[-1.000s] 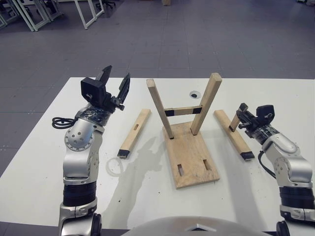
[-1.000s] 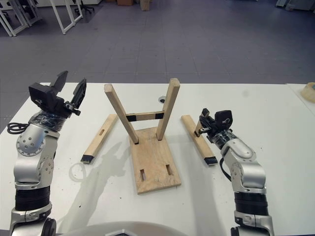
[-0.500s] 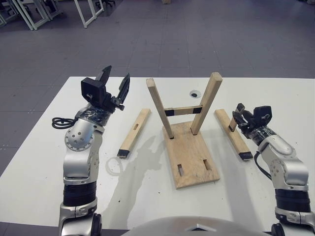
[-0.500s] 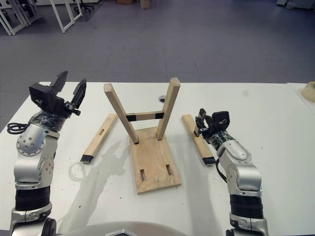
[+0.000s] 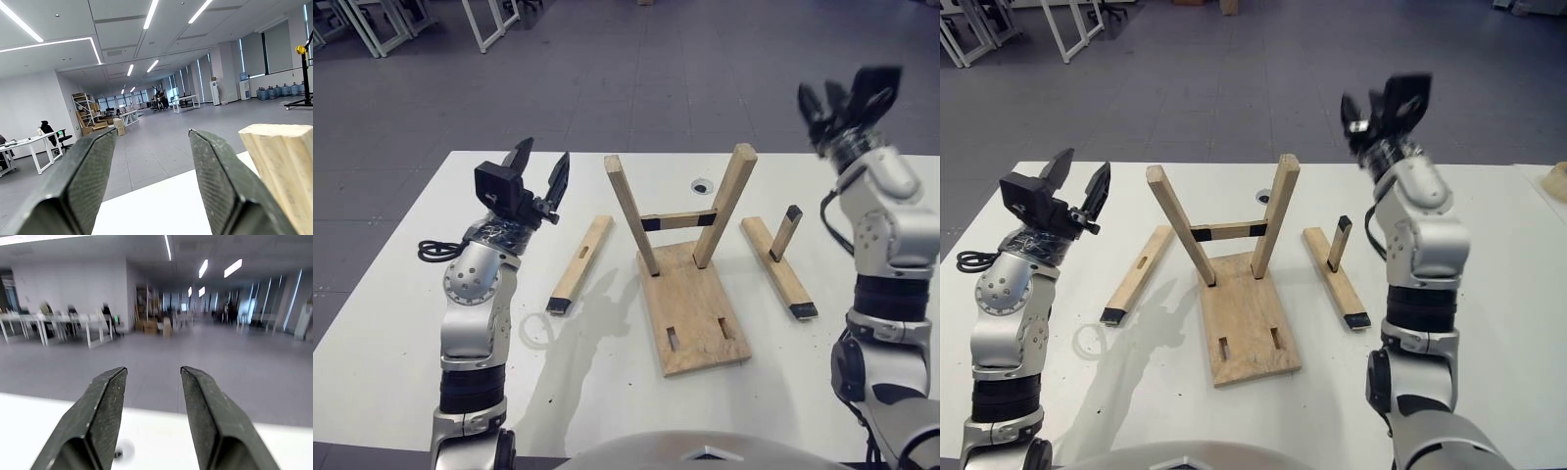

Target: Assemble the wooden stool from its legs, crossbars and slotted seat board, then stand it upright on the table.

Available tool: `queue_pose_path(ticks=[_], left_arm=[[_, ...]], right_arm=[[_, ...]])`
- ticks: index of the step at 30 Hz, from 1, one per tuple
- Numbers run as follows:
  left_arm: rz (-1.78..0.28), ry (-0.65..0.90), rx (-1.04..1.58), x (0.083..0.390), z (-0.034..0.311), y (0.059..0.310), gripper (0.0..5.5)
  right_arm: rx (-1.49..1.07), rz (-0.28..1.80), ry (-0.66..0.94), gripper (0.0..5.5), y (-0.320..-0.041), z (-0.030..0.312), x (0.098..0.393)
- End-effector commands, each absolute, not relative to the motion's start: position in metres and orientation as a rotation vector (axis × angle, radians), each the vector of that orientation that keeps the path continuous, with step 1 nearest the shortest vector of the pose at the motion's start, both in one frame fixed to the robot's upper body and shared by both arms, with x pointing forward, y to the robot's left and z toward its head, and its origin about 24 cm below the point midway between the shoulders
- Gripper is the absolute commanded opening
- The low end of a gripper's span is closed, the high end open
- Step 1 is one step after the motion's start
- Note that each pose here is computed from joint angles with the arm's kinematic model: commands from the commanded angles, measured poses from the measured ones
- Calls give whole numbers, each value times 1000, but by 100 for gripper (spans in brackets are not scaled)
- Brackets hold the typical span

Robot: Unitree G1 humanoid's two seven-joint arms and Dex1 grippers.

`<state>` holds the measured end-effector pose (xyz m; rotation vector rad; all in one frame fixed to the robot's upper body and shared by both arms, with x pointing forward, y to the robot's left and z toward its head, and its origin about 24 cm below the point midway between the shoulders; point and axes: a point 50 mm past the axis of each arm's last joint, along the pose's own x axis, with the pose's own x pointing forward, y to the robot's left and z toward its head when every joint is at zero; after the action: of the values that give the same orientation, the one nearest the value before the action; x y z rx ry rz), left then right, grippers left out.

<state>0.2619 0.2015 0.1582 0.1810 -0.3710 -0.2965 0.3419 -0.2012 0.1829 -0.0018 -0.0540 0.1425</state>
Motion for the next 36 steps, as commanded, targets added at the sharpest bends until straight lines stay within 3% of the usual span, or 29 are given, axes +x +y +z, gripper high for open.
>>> queue_pose_path(ticks=[1, 4, 6, 12, 15, 19, 23, 27, 32, 36], left_arm=[[-289, -341, 180, 262, 152, 201, 269], [-289, -323, 169, 262, 147, 200, 269], [-291, -320, 166, 262, 147, 200, 269], [-283, -318, 166, 259, 146, 202, 269], [-278, -319, 167, 259, 146, 203, 269], [-274, -318, 169, 258, 145, 202, 269], [-273, -314, 167, 256, 144, 202, 269], [-271, -307, 166, 254, 142, 204, 269], [-275, -296, 169, 254, 139, 205, 269], [-274, -291, 170, 254, 138, 206, 269]], right_arm=[[1, 120, 227, 202, -205, 108, 330], [-47, 96, 380, 202, -215, 68, 319], [-39, 84, 342, 202, -218, 80, 323], [43, 155, -27, 202, -199, 175, 333], [83, 144, -199, 202, -203, 222, 329], [79, 72, -254, 202, -227, 240, 312], [49, 12, -165, 202, -254, 210, 290], [28, 15, -11, 278, -264, 154, 263], [34, 50, 187, 375, -261, 94, 231], [14, 133, 323, 380, -249, 57, 210]])
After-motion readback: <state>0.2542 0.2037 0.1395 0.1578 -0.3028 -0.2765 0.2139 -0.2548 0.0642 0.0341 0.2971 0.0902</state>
